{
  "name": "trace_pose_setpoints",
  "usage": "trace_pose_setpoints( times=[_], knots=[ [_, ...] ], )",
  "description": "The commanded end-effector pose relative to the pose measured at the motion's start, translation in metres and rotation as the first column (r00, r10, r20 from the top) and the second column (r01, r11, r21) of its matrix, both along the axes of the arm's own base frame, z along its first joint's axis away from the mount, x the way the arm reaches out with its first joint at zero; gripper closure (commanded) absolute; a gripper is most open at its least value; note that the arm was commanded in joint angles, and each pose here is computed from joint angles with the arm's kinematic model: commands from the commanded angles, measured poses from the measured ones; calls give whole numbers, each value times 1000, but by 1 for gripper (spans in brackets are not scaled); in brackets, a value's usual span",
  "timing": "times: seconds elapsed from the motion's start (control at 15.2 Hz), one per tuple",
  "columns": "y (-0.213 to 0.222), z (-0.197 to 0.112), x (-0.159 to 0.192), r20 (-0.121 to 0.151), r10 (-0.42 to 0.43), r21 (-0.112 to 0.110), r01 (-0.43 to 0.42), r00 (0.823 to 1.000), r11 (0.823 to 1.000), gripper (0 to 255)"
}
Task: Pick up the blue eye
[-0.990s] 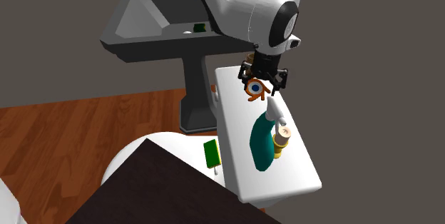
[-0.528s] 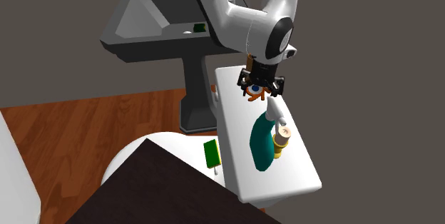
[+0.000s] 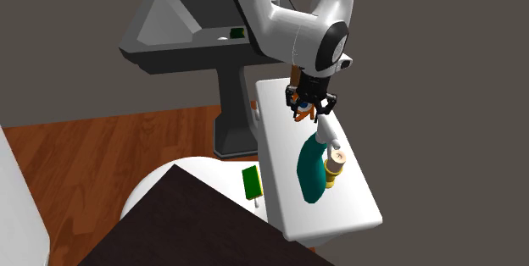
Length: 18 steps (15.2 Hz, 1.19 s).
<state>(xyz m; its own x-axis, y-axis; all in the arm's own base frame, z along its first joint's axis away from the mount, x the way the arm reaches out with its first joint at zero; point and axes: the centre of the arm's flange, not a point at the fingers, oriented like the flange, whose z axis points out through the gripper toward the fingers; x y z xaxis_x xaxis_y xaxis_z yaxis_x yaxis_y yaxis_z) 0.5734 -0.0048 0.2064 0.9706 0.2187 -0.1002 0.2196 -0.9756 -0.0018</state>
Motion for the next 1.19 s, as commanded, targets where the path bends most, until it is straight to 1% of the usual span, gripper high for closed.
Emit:
trace_pose_setpoints(
  times=[0.0,0.07,1.06,1.12],
  knots=[
    [0,0,0,0,0,0,0,1000,1000,255],
    [0,0,0,0,0,0,0,1000,1000,255],
    [0,79,0,0,0,0,0,1000,1000,255],
    [0,80,0,0,0,0,0,1000,1000,255]
  ],
)
